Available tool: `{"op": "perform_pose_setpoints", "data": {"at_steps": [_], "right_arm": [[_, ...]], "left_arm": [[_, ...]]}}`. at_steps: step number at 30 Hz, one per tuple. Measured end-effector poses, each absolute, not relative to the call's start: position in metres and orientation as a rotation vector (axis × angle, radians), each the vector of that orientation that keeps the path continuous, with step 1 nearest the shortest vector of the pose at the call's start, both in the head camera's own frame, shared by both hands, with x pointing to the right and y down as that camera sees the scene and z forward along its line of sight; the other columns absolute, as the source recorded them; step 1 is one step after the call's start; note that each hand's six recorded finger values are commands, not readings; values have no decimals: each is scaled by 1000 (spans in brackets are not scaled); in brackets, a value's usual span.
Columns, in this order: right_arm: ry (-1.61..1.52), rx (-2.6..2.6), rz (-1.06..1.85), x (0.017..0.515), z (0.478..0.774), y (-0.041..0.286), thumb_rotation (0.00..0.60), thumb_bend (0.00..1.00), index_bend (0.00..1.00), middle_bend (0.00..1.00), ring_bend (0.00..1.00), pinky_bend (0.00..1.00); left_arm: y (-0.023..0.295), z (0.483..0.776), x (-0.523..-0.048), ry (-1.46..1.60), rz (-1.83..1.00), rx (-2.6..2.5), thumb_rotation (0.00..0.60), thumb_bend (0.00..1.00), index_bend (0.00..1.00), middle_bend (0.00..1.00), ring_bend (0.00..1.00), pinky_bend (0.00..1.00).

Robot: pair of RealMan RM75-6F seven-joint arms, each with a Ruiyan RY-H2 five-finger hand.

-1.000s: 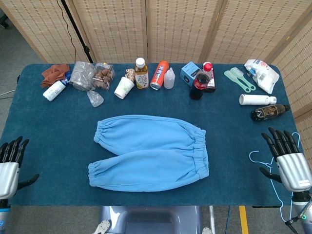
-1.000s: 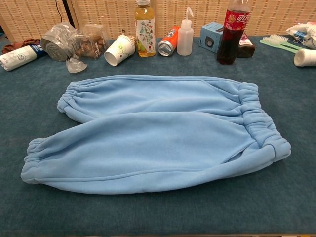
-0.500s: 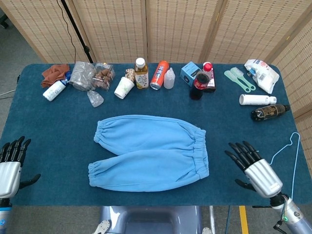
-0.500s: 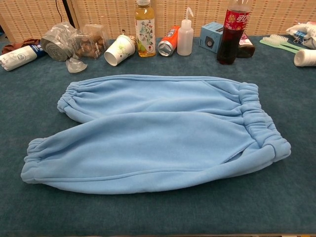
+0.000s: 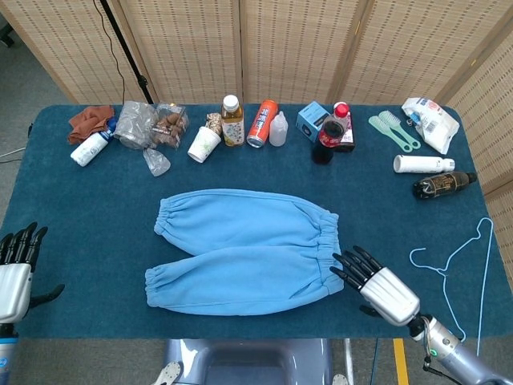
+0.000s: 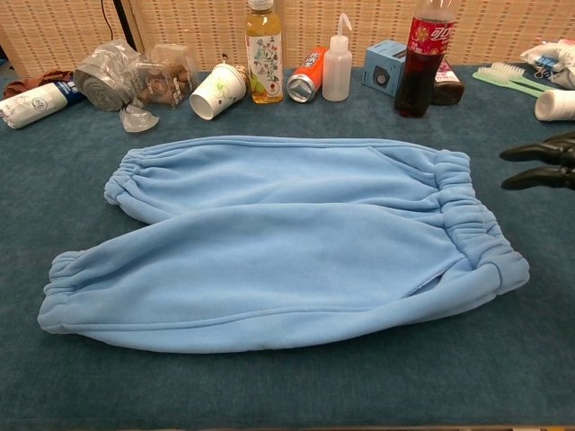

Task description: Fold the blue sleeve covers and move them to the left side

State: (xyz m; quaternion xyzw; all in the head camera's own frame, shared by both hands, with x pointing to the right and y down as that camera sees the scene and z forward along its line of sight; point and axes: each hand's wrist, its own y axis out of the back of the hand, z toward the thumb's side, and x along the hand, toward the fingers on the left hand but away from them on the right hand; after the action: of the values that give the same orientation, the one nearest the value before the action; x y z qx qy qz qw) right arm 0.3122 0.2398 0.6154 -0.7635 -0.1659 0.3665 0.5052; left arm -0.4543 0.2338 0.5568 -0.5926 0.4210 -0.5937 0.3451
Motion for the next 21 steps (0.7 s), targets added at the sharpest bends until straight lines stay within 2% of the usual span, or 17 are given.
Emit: {"op": "perform_pose_setpoints", "data": {"at_steps": [10,15,19,21], "right_arm": [[-336,-1855,877,275,647,241,600,0,154,71,6,100],[-350,-1838,878,264,660,234,600,0,234,157,108,259],[-368,-1859,860,259,663,233,600,0,395,285,243,437],[-384,-1879,843,256,664,233,600,25,468,338,294,493]], "left_arm": [[233,553,-460,1124,-1537,-1536,600,0,0,0,0,0],[232,552,-462,1132,-1539,-1534,600,0,0,0,0,0],[232,552,-463,1135,-1541,-1536,600,0,0,0,0,0],[232,552,-463,1134,-1542,-1536,600,0,0,0,0,0]]}}
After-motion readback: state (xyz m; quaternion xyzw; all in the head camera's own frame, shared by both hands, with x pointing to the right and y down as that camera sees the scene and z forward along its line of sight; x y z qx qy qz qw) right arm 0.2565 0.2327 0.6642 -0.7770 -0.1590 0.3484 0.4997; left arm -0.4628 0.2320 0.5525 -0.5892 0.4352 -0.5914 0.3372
